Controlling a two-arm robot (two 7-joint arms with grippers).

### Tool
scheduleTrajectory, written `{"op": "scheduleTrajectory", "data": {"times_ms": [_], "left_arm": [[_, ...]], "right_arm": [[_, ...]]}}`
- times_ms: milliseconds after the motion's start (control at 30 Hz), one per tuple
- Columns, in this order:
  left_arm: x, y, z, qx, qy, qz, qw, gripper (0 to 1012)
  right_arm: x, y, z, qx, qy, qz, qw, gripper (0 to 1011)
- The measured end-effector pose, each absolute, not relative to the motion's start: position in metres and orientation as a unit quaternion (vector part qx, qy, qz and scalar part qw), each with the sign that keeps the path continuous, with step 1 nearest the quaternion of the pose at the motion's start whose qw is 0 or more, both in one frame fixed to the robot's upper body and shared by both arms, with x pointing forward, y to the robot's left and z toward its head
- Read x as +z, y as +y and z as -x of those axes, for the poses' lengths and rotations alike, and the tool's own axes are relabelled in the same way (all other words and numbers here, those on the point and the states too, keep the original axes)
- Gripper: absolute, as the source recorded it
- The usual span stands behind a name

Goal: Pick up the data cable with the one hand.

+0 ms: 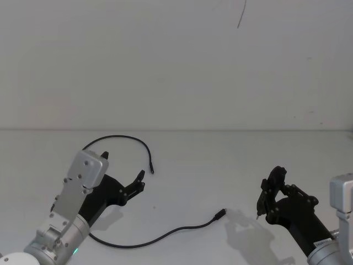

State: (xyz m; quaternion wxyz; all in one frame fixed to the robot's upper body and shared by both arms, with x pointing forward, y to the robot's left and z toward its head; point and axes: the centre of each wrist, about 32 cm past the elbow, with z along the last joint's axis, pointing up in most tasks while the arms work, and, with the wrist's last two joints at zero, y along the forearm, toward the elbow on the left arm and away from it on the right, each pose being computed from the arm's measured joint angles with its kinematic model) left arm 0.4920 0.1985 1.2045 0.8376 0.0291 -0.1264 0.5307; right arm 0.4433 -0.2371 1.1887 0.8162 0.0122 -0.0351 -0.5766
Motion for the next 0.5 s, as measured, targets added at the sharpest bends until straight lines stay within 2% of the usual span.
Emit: {"op": "scheduleTrajectory", "data": {"times_ms": [500], "left_arm": [[1.211, 0.213, -0.495, 0.476, -0.128, -0.062, 0.868, 1001]], "right_arm": [[1.189, -0.237, -0.443, -0.577, -0.035, -0.012, 0.816, 263]]}}
